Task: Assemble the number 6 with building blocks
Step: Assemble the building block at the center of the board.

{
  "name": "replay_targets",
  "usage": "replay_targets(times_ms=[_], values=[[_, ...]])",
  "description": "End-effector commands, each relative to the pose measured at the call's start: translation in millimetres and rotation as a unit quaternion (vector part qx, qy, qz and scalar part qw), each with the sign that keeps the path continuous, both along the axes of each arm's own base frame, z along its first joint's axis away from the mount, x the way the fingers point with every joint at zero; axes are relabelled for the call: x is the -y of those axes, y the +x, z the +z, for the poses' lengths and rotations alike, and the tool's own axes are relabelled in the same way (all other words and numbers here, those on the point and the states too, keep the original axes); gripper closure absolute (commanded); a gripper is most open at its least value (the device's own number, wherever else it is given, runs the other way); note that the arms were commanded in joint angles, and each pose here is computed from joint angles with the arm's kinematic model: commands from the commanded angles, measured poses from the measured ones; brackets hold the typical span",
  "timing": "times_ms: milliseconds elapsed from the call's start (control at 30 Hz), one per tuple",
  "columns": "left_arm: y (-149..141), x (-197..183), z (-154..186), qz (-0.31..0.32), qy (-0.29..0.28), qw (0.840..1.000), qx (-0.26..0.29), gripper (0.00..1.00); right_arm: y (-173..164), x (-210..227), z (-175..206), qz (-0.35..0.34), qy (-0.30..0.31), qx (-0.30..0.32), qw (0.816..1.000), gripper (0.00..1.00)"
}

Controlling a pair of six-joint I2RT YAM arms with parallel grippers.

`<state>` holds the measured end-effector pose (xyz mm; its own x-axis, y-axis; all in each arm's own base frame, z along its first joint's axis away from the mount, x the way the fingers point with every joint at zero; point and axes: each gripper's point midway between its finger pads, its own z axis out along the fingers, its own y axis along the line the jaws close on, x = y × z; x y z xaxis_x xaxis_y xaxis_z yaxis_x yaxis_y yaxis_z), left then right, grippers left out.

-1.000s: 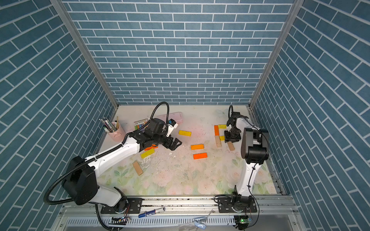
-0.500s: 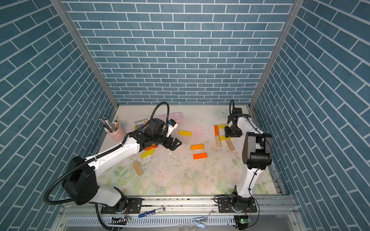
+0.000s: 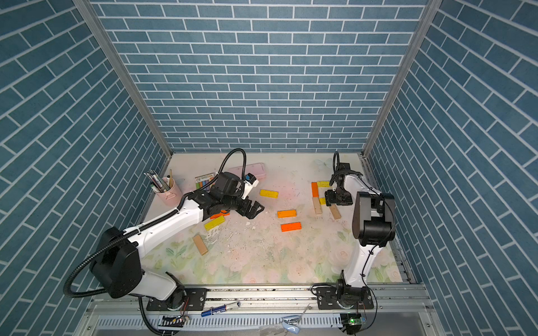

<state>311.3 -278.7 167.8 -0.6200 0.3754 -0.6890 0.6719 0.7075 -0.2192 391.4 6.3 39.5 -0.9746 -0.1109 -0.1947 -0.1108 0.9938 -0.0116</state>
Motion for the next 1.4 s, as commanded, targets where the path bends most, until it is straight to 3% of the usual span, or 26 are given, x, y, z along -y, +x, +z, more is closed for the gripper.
replay_targets(times_ms=[0,1000,1200,1367], values=[[-1.7,1.2,-2.6,-0.004,0.007,1.0,-0.001,0.01,-0.1,-2.2,-4.6,0.004,0.001,0.002,1.0,0.19],[-2.2,1.0,-2.4,-0.004,0.005,1.0,-0.002,0.01,3.9,-13.6,-36.8,-0.025,0.03,0.015,0.999,0.18],[-2.3,1.0,-2.4,-0.004,0.005,1.0,-0.002,0.01,4.9,-12.6,-30.9,-0.019,0.025,0.017,0.999,0.18],[-2.2,1.0,-2.0,-0.005,0.005,1.0,-0.001,0.01,10.0,-10.8,0.2,-0.012,0.02,0.048,0.999,0.19]])
